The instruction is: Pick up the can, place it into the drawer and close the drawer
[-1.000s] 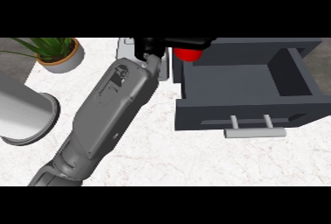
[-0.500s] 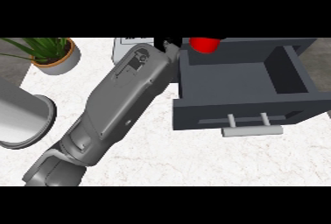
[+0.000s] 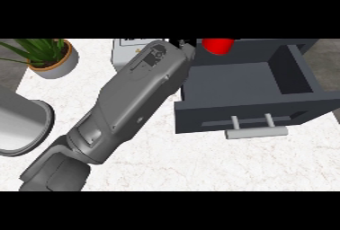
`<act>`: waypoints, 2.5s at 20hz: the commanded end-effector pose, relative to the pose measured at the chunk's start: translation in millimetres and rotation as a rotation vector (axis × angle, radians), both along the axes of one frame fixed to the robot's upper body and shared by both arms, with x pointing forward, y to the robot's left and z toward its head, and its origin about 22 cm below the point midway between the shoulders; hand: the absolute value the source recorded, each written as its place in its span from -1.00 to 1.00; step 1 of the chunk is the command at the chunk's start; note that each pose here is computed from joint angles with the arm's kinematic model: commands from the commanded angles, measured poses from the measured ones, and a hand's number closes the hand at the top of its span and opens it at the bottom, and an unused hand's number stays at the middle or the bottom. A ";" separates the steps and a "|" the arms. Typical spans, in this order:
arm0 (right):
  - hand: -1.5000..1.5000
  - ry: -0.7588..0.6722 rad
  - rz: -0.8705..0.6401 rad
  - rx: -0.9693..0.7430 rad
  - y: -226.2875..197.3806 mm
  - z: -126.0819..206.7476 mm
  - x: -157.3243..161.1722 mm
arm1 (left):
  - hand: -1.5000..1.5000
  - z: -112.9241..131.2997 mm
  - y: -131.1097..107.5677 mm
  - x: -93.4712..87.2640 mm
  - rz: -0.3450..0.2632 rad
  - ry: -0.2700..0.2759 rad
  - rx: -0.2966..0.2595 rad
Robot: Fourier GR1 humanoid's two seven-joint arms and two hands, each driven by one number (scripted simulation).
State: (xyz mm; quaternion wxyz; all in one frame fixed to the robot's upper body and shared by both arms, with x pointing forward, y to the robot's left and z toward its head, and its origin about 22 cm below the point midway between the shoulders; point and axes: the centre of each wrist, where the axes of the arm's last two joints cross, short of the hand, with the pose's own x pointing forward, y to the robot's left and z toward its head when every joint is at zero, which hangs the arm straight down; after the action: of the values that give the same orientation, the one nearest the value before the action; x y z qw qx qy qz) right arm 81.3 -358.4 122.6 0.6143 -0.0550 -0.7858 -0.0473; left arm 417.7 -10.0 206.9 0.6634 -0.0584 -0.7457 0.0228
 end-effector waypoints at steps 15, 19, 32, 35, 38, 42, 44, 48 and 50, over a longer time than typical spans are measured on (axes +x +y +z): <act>-1.00 0.000 0.031 0.021 -2.8 -1.8 11.2 | -1.00 -34.1 -3.9 2.0 0.103 0.063 0.109; -1.00 -0.014 0.011 -0.002 -4.6 8.1 10.6 | -1.00 -29.9 -2.1 6.7 0.116 0.066 0.101; -1.00 -0.111 0.000 -0.189 5.8 30.4 13.5 | -1.00 -43.0 -5.8 -2.8 0.130 0.020 0.056; -1.00 -0.158 0.019 -0.361 11.7 48.8 8.7 | -1.00 -31.3 -6.4 1.5 0.126 0.013 0.029; -1.00 -0.213 0.087 -0.382 15.4 50.3 24.2 | -1.00 -31.6 -8.5 -1.2 0.134 -0.025 0.010; -1.00 -0.235 0.058 -0.478 32.8 55.7 40.6 | -1.00 -25.5 -16.7 -7.5 0.106 -0.049 0.016; -1.00 -0.242 0.057 -0.562 46.2 62.0 35.5 | -1.00 -16.8 -17.6 -4.8 0.112 -0.072 0.017; -1.00 -0.223 0.061 -0.641 55.9 61.5 68.3 | -1.00 -6.6 -18.3 -0.9 0.113 -0.050 0.001; -1.00 -0.211 0.059 -0.671 63.4 54.5 83.0 | -1.00 -8.6 -21.8 -6.5 0.115 -0.045 -0.004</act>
State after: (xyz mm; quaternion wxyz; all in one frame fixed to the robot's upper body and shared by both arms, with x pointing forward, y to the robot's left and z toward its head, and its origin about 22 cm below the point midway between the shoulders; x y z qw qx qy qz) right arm 143.4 -308.2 178.2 0.4864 -0.1997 -0.8279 0.1952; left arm 414.2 -26.4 190.2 0.6415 -0.0134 -0.7648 0.0583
